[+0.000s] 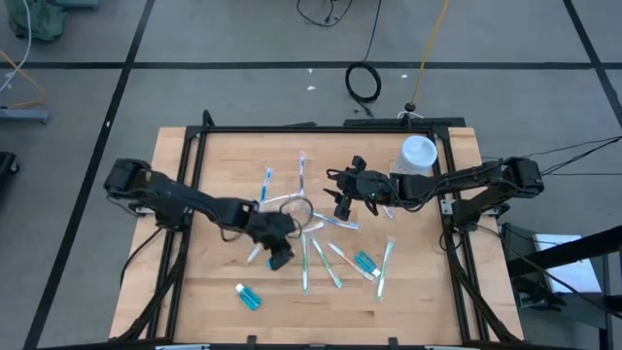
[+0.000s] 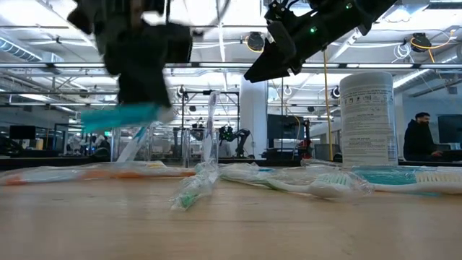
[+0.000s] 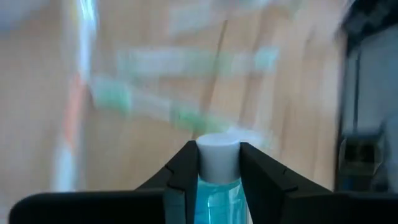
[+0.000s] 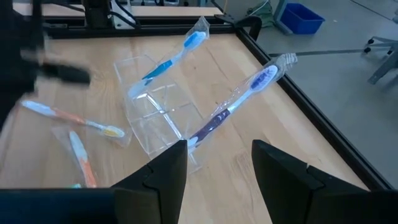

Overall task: Pick & Place toothbrushing station
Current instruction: Put the middle blue mouthwash into the transparent organizer

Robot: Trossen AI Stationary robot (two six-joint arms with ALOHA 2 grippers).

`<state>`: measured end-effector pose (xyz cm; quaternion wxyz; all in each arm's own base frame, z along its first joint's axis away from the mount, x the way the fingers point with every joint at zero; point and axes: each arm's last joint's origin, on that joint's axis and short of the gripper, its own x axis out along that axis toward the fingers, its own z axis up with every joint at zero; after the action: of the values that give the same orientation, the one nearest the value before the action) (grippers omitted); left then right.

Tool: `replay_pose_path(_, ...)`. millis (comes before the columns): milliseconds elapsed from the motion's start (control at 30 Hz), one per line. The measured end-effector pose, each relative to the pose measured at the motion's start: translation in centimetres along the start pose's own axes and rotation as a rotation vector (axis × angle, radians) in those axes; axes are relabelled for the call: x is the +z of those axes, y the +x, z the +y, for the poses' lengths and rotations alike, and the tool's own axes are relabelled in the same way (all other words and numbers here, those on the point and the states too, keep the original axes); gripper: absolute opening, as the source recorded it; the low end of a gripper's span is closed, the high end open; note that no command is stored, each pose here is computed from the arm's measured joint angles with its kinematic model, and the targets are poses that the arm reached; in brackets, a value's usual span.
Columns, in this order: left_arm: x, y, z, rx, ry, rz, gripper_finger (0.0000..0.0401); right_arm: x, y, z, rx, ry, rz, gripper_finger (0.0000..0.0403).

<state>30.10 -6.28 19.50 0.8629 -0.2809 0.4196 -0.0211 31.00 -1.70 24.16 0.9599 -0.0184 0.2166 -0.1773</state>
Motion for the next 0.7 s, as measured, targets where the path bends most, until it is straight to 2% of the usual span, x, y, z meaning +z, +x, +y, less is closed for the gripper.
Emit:
replay_pose_path(67, 0.9, -2.0, -0.3, 0.050, 0.061, -0.120, 0.0095, 0.0, 0.0, 0.0, 0.000, 0.000, 0.000, 0.0171)
replay_pose_path(200, 1.9, -5.4, -0.9, 0.277, 0.156, -0.398, 0.0102, 0.0, 0.0, 0.0, 0.000, 0.000, 0.000, 0.0171)
replay_pose_path(267, 2.5, -6.5, -1.2, 0.397, 0.162, -0.555, 0.0106, 0.0, 0.0, 0.0, 0.000, 0.001, 0.000, 0.0171)
replay_pose_path(333, 2.7, -6.9, -1.3, 0.523, 0.151, -0.656, 0.0107, 0.0, 0.0, 0.0, 0.000, 0.001, 0.000, 0.0171)
replay_pose_path(467, 2.9, -6.3, -0.7, 0.714, 0.096, -0.756, 0.0107, 0.0, 0.0, 0.0, 0.000, 0.001, -0.001, 0.0171)
replay_pose_path(700, 2.6, -2.6, 1.6, 1.010, -0.005, -0.853, 0.0108, 0.0, 0.0, 0.0, 0.000, 0.007, 0.000, 0.0171)
